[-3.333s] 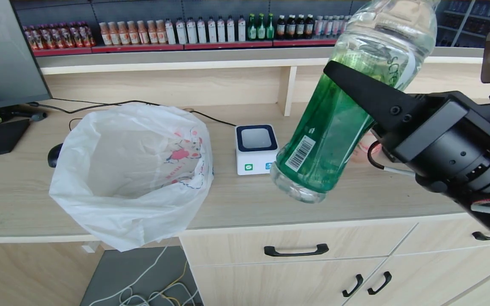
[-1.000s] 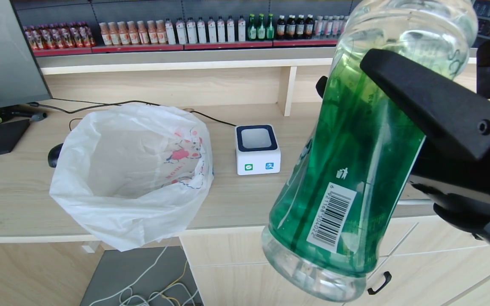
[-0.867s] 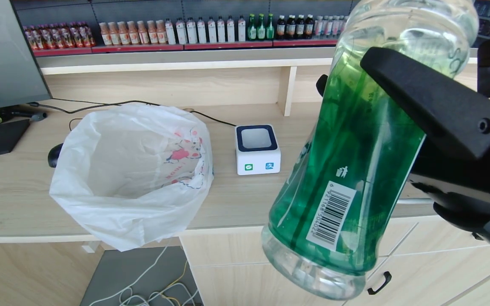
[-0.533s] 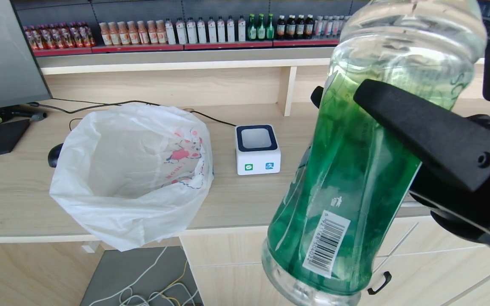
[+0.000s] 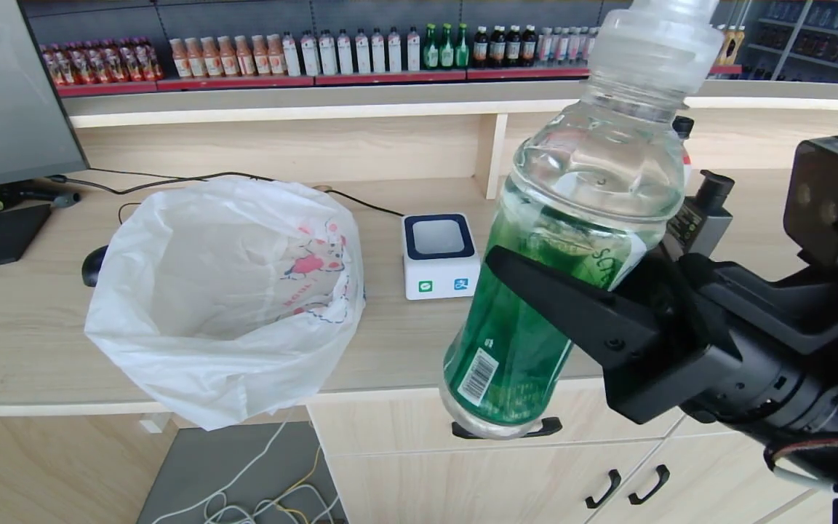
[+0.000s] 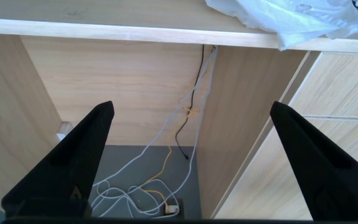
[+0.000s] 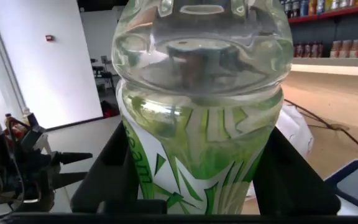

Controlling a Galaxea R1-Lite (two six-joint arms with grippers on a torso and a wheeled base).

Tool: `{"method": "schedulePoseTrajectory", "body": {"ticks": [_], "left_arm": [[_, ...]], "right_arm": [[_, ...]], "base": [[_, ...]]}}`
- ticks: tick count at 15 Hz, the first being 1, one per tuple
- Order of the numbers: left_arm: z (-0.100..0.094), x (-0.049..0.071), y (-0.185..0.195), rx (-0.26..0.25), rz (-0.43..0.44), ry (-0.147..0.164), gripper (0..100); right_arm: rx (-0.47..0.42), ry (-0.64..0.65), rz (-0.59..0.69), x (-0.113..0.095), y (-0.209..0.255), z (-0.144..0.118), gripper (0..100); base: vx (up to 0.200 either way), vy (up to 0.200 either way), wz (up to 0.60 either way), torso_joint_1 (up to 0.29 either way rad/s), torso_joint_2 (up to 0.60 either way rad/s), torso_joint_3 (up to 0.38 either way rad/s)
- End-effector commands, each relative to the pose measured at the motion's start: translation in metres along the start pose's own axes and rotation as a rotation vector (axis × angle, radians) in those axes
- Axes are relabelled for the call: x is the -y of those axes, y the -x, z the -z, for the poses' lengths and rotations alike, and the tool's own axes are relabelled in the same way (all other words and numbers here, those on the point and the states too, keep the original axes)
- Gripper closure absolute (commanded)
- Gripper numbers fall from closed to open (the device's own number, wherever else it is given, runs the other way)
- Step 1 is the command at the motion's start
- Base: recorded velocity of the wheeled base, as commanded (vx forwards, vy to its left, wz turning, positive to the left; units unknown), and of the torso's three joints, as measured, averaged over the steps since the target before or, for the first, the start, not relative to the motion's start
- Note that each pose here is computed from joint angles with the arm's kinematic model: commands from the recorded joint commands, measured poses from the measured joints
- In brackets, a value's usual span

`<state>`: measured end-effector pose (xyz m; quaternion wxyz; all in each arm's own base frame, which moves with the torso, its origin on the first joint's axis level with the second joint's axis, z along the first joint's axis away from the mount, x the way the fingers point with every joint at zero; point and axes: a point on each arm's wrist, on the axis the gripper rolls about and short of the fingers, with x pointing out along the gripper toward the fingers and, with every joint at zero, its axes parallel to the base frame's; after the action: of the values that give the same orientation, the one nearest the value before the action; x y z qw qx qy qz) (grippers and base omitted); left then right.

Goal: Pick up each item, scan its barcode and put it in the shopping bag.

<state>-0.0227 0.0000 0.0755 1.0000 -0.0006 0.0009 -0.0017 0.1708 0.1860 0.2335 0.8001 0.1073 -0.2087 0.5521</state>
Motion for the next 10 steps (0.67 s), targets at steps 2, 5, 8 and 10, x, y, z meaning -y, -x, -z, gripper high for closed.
{"method": "schedulePoseTrajectory", "body": {"ticks": [2, 5, 8, 10], "left_arm": [[0.000, 0.000, 0.000, 0.000, 0.000, 0.000, 0], [0.000, 0.000, 0.000, 0.000, 0.000, 0.000, 0], [0.000, 0.000, 0.000, 0.000, 0.000, 0.000, 0], [0.000, 0.000, 0.000, 0.000, 0.000, 0.000, 0]], "right_arm": [[-0.002, 0.067, 0.086, -0.009, -0.004, 0.006, 100], [0.013, 0.267, 0.330, -0.006, -0.007, 0.000, 100], [0.030, 0.367, 0.544, -0.001, -0.010, -0.012, 100], [0.051, 0.360, 0.658, 0.002, -0.013, -0.018, 100]], "base": [[0.000, 0.000, 0.00, 0.000, 0.00, 0.000], [0.000, 0.000, 0.00, 0.000, 0.00, 0.000], [0.000, 0.000, 0.00, 0.000, 0.00, 0.000], [0.000, 0.000, 0.00, 0.000, 0.00, 0.000]]}}
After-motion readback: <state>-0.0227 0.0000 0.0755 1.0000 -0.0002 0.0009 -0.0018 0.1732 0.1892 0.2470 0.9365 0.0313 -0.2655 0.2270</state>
